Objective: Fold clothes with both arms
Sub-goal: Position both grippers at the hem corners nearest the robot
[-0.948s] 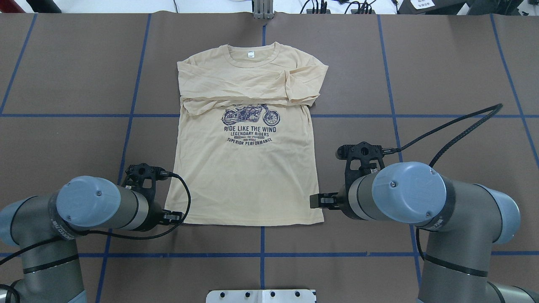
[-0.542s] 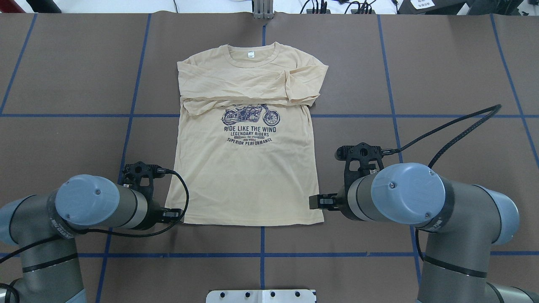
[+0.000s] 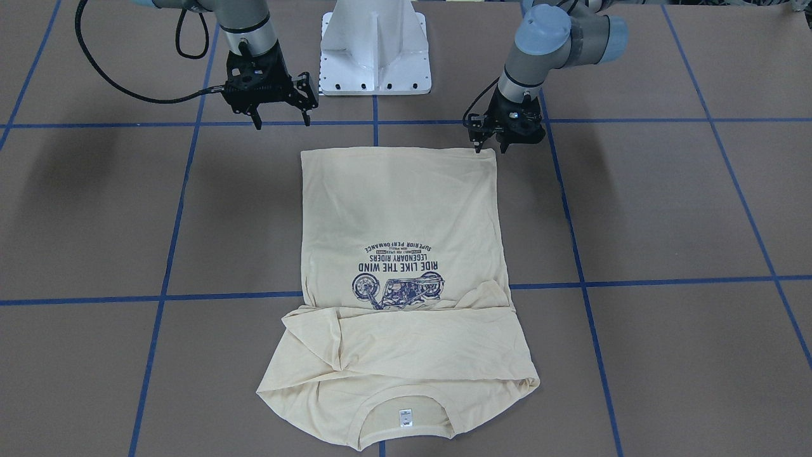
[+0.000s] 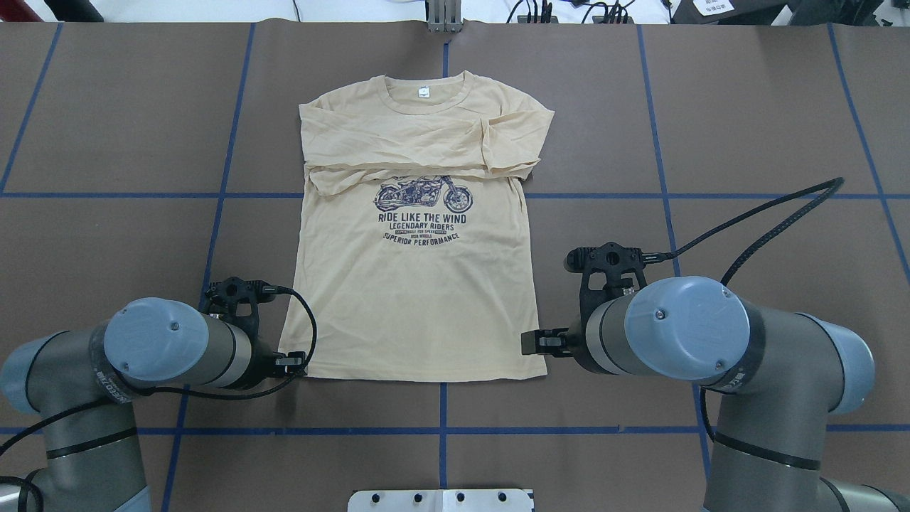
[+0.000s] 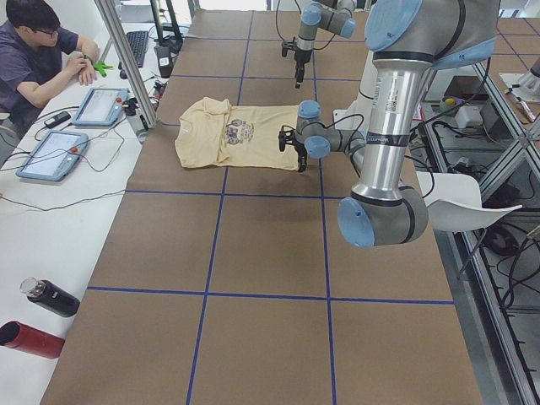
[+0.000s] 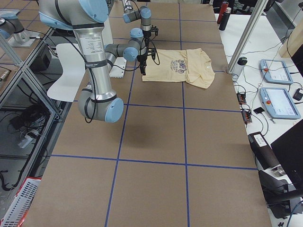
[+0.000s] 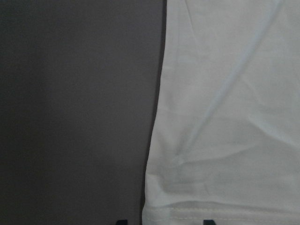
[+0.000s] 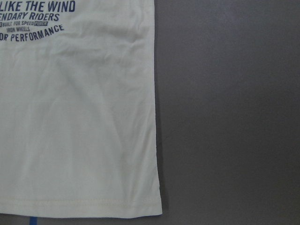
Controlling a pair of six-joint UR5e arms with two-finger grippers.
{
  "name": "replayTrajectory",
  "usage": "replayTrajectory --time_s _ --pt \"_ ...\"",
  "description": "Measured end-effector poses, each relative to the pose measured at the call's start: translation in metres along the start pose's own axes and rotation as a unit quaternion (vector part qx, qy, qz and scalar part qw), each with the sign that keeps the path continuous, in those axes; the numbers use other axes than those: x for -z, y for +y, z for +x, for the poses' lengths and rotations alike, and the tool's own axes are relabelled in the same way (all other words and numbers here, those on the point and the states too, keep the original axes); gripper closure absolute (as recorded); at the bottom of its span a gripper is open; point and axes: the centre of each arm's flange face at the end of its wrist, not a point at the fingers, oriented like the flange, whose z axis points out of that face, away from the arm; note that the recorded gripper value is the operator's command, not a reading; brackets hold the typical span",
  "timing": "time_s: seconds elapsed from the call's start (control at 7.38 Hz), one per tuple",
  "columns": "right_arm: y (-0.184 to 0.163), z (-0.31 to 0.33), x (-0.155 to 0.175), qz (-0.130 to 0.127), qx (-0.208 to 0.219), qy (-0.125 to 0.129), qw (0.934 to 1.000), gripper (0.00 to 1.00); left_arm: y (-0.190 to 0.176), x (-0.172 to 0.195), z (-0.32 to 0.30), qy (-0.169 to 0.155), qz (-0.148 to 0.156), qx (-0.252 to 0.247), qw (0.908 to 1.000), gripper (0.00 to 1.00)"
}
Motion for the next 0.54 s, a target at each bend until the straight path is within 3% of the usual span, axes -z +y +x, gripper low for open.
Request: replayTrajectory --time_s 0.54 --pt "0.0005 -0.0002 -0.0002 0.0 0.0 0.0 1.0 0.01 -0.0002 0.0006 0.0013 0.003 0.001 0.003 1.0 0.56"
